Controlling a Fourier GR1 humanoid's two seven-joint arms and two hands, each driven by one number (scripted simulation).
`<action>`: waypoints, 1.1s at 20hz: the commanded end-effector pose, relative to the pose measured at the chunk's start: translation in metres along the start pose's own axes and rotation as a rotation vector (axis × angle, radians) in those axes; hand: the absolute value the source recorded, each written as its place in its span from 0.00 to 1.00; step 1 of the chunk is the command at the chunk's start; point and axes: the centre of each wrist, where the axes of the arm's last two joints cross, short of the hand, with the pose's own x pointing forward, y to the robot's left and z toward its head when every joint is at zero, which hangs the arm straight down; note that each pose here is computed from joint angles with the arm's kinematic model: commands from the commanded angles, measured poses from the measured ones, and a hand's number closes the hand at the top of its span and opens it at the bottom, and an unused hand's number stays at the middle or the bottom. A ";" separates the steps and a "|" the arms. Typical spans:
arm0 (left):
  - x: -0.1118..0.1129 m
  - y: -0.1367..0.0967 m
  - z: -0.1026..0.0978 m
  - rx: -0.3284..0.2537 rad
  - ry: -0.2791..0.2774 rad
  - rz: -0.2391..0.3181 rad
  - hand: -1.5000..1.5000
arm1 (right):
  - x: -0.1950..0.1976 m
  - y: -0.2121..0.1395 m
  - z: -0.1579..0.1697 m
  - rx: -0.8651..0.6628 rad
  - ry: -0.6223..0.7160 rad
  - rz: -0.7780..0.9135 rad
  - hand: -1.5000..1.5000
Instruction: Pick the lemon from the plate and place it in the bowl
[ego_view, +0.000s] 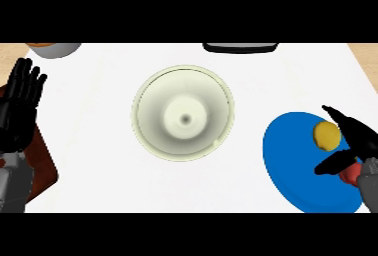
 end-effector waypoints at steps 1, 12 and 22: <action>0.023 -0.021 -0.015 -0.002 -0.005 0.006 0.50 | -0.035 0.019 -0.001 0.021 0.032 0.008 0.00; -0.006 0.014 0.008 0.000 0.002 -0.015 0.50 | -0.011 0.024 -0.027 -0.116 -0.046 0.046 1.00; -0.007 0.022 0.012 0.044 0.032 -0.017 0.50 | -0.053 0.059 0.053 -0.106 0.176 0.097 1.00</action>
